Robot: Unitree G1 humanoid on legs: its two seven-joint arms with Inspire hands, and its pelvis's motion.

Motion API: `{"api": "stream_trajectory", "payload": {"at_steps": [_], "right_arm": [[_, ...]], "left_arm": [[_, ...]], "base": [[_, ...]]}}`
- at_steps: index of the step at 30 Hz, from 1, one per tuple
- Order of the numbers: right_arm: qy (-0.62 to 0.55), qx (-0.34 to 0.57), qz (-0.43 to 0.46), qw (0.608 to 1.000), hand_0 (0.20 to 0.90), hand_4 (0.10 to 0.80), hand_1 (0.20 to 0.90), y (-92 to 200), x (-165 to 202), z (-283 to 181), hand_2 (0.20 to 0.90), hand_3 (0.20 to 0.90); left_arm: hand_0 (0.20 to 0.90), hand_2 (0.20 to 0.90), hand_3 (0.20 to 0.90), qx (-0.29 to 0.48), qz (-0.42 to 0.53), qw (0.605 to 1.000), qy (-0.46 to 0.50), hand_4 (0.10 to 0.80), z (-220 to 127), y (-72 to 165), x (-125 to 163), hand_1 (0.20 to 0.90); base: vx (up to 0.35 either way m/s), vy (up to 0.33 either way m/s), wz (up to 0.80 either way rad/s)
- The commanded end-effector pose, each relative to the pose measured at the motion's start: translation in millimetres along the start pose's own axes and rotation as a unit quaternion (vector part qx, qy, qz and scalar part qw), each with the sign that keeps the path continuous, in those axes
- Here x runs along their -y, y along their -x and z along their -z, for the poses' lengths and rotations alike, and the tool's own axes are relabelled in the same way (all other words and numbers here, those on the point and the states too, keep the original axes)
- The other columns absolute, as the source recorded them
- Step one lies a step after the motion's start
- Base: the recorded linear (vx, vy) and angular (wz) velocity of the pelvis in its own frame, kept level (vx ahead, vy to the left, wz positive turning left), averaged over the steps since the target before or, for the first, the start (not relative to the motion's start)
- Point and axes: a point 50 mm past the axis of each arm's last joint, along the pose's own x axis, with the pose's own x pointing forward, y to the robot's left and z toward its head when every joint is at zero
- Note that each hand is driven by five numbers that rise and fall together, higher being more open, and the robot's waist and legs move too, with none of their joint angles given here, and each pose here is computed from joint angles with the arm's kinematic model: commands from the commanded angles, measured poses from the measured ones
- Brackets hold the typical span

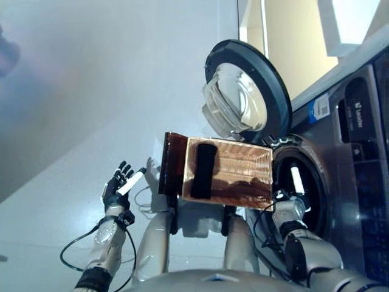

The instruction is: Pick up the clothes and place them into the washing machine

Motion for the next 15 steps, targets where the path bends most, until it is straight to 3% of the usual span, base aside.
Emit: {"api": "stream_trajectory", "payload": {"at_steps": [1,5,6,7,8,9,10,11,14,15], "right_arm": [[0.035,0.029,-0.039,0.998,0.9,0.8,0.9,0.9,-3.3,-6.5,0.9,0.9],[0.119,0.031,-0.083,0.989,0.9,0.8,0.9,7.1,-16.8,2.5,0.9,0.9],[0.201,0.054,-0.125,0.97,0.9,0.8,0.9,13.0,-30.6,4.6,0.9,0.9],[0.201,0.054,-0.125,0.97,0.9,0.8,0.9,13.2,-30.6,4.9,0.9,0.9],[0.293,0.081,-0.176,0.936,0.9,0.8,0.9,21.2,-42.6,9.1,0.9,0.9],[0.293,0.081,-0.175,0.936,0.9,0.8,0.9,21.3,-42.6,9.3,0.9,0.9],[0.385,0.131,-0.211,0.889,0.9,0.8,0.9,28.3,-52.8,7.4,0.9,0.9],[0.385,0.131,-0.211,0.889,0.9,0.8,0.9,28.4,-52.7,7.5,0.9,0.9],[0.587,0.233,-0.267,0.728,0.9,0.8,0.9,35.6,-62.7,0.2,0.9,0.9],[0.615,0.247,-0.267,0.699,0.9,0.8,0.9,34.8,-62.2,-1.6,0.9,0.9]], "left_arm": [[0.9,0.9,0.9,0.094,0.0,0.996,0.001,0.8,-34.1,-6.0,0.5,0.9],[0.9,0.9,0.9,0.097,-0.003,0.995,0.0,0.8,-35.0,-5.0,-0.2,0.9],[0.9,0.9,0.9,0.101,-0.006,0.995,-0.003,0.8,-35.7,-4.1,-2.0,0.9],[0.9,0.9,0.9,0.101,-0.007,0.995,-0.003,0.8,-35.6,-3.9,-2.2,0.9],[0.9,0.9,0.9,0.105,-0.01,0.994,-0.009,0.8,-36.5,-3.3,-3.7,0.9],[0.9,0.9,0.9,0.105,-0.01,0.994,-0.009,0.8,-36.4,-3.2,-3.8,0.9],[0.9,0.9,0.9,0.111,-0.018,0.994,-0.015,0.8,-38.1,-2.6,-6.6,0.9],[0.9,0.9,0.9,0.111,-0.018,0.994,-0.015,0.8,-38.0,-2.5,-6.6,0.9],[0.9,0.9,0.9,0.126,-0.021,0.991,-0.029,0.8,-41.7,-3.4,-8.7,0.9],[0.9,0.9,0.9,0.128,-0.019,0.991,-0.033,0.8,-42.3,-3.9,-8.4,0.9]], "base": [[0.0,0.0,0.0],[-0.02,-0.004,0.0],[0.0,0.0,0.0],[-0.064,-0.015,0.0],[-0.037,-0.007,-0.01],[-0.062,-0.013,-0.01],[0.0,0.0,0.0],[-0.044,-0.011,-0.02],[-0.026,-0.011,0.01],[-0.024,-0.011,0.04]]}}
